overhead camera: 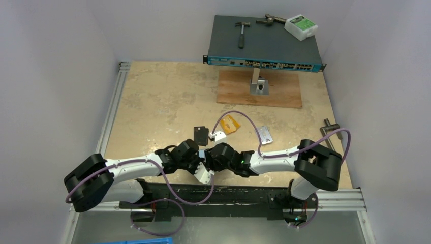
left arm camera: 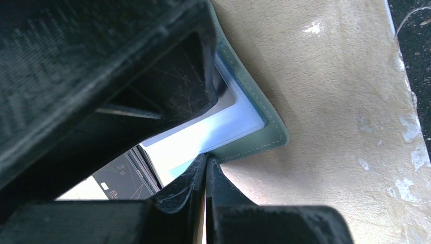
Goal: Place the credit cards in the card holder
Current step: Insert the credit card into the card holder.
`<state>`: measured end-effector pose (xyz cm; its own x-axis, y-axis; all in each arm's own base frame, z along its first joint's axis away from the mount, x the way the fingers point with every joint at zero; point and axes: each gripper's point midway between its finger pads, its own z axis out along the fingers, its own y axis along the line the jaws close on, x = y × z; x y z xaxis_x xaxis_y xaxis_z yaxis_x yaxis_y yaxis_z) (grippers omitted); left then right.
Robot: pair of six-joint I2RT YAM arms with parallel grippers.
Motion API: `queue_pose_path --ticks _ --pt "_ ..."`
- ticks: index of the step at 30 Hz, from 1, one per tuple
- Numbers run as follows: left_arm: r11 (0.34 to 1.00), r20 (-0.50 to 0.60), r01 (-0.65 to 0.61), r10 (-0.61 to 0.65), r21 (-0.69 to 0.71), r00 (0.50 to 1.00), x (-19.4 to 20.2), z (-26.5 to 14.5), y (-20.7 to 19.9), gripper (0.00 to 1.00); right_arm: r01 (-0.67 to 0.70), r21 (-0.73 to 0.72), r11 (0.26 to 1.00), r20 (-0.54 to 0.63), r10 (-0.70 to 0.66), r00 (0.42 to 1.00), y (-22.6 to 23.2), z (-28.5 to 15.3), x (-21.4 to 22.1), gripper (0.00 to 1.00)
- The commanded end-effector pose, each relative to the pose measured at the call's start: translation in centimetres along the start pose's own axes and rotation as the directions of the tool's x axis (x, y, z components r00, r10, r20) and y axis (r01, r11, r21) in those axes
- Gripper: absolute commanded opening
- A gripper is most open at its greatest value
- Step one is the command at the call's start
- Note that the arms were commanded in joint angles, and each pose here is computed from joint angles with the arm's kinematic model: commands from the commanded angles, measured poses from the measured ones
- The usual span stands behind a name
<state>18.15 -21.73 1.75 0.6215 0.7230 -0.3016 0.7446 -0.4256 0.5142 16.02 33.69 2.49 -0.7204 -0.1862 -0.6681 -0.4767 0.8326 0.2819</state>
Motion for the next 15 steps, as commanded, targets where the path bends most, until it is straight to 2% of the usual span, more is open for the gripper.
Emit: queue_pose_path --ticks 1,4,10,15 --pt "1.0 0.072 -0.016 0.016 0.008 0.997 -1.3 0.5 -0.2 0.01 0.058 -0.02 0.998 -0.038 -0.059 0.998 0.8 0.1 1.2 0.55" --pt "1.0 0.07 -0.015 0.014 0.021 0.997 -1.2 0.5 -0.6 0.01 0.053 0.012 0.999 -0.036 -0.052 0.998 0.0 -0.4 1.3 0.55" --pt "0.999 0.062 -0.032 0.03 0.04 0.998 -0.8 0.4 -1.7 0.0 -0.031 -0.061 0.998 0.014 0.031 0.999 -0.5 -2.3 0.6 0.6" --pt "0.998 0.059 -0.05 0.047 0.05 0.997 -0.6 0.3 -1.9 0.0 -0.105 -0.109 0.988 -0.02 0.103 0.994 -1.5 -2.1 0.4 0.6"
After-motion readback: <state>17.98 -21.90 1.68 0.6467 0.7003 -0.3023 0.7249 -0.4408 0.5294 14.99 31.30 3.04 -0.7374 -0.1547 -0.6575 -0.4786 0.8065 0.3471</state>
